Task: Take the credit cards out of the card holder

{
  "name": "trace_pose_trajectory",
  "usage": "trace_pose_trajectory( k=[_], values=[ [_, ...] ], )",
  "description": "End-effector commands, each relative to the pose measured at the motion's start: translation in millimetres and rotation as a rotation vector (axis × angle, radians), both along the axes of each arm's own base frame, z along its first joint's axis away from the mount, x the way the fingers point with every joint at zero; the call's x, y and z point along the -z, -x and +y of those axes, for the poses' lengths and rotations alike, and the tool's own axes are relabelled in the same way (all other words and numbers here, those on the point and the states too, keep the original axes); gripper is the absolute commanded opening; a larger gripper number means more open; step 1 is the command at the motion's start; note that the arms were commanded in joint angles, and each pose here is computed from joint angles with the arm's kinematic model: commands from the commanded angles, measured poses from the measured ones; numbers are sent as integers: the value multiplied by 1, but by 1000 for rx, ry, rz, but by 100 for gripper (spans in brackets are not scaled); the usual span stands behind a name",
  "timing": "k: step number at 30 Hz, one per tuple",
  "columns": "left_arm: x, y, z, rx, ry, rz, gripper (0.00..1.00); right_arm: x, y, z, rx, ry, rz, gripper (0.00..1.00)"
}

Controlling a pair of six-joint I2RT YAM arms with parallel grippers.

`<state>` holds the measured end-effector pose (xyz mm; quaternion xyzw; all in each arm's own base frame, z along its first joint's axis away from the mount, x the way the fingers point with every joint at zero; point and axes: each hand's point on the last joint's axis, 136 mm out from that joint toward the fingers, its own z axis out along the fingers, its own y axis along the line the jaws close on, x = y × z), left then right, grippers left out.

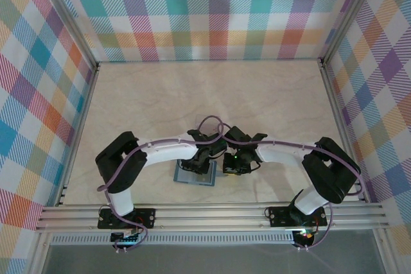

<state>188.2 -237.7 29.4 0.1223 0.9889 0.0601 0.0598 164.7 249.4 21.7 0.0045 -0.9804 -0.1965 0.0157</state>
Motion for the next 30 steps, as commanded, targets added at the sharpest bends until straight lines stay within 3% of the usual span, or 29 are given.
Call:
trace_pose_trajectory(
  k=[1,6,9,11,19,30],
  values=[
    [-13,-1,1,-48,114,-29,26,-20,-3,3,-4,-17,-36,22],
    [-37,-1,-21,-93,399,-27,23,-33,-3,6,-4,-42,-41,26],
    [-49,3,-51,-88,584,15,23,-36,-4,13,-5,-76,-44,22],
    [-48,5,-64,-89,639,55,21,-32,-5,13,-3,-71,-36,19],
    [-21,2,-83,-131,767,153,21,-23,-4,9,7,-53,-34,9],
    [3,4,-77,-160,729,193,18,-21,-3,6,-6,-32,-33,9]
  ],
)
